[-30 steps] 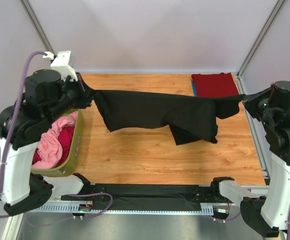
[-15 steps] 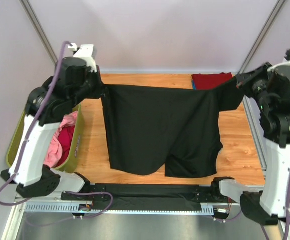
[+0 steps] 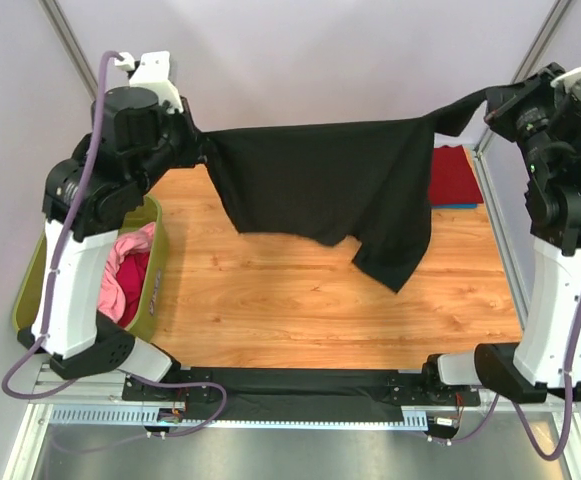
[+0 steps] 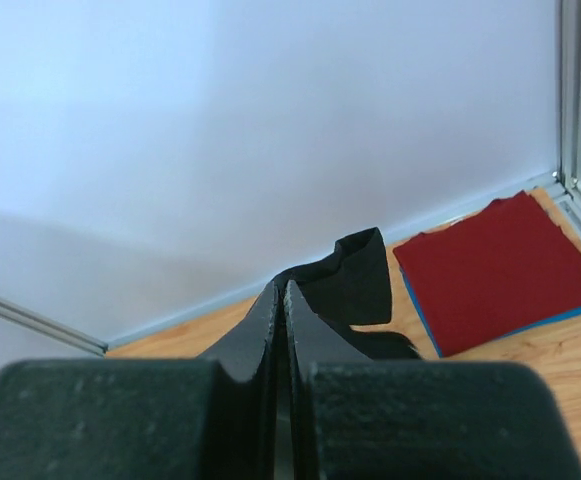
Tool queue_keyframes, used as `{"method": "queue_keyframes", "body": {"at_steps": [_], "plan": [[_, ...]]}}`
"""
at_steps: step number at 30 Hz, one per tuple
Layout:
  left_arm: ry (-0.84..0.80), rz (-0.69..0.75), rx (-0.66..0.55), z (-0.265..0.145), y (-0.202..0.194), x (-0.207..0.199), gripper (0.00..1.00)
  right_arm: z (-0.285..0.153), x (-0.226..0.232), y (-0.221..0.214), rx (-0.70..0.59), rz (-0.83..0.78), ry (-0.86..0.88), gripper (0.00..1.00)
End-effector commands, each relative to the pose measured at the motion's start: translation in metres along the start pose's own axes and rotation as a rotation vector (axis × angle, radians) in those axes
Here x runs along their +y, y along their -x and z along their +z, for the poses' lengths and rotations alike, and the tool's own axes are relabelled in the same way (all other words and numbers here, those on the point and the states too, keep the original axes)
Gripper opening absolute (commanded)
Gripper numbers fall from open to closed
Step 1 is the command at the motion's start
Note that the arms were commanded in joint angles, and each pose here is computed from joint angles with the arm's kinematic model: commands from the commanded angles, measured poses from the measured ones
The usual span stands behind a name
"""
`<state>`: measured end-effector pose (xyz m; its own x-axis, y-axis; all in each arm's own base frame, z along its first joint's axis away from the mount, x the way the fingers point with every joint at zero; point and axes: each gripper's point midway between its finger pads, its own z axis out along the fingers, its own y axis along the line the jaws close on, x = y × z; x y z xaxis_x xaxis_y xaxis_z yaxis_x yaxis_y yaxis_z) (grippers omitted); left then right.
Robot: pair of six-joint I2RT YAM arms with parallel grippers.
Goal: Fold and stack the t-shirts
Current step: Flatten the tshirt out
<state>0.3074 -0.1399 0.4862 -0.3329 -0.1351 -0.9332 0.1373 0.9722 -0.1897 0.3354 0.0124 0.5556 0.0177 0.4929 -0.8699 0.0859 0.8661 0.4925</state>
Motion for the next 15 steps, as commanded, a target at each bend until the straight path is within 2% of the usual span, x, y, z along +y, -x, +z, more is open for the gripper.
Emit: {"method": "queue_keyframes", "body": {"at_steps": [1, 2, 4, 5, 9, 15], "plan": [[-0.064, -0.031, -0.056, -0.031, 0.011, 0.001, 0.0, -0.04, 0.0, 0.041, -0.152, -0.016, -0.005, 0.0], [-0.101, -0.047, -0.085, -0.046, 0.015, -0.001, 0.0, -0.055, -0.004, 0.046, -0.176, -0.012, -0.016, 0.0], [-0.185, -0.06, -0.043, -0.054, 0.004, -0.013, 0.0, -0.071, -0.016, 0.048, -0.195, 0.006, -0.069, 0.0], [-0.196, -0.08, 0.023, -0.058, -0.01, -0.014, 0.0, -0.08, -0.022, 0.049, -0.209, 0.011, -0.094, 0.0], [-0.286, -0.104, 0.136, -0.083, -0.03, -0.029, 0.0, -0.139, -0.045, 0.063, -0.307, 0.029, -0.17, 0.0], [-0.458, -0.158, 0.215, -0.12, -0.043, -0.057, 0.0, -0.191, -0.059, 0.05, -0.286, 0.042, -0.18, 0.0]]}}
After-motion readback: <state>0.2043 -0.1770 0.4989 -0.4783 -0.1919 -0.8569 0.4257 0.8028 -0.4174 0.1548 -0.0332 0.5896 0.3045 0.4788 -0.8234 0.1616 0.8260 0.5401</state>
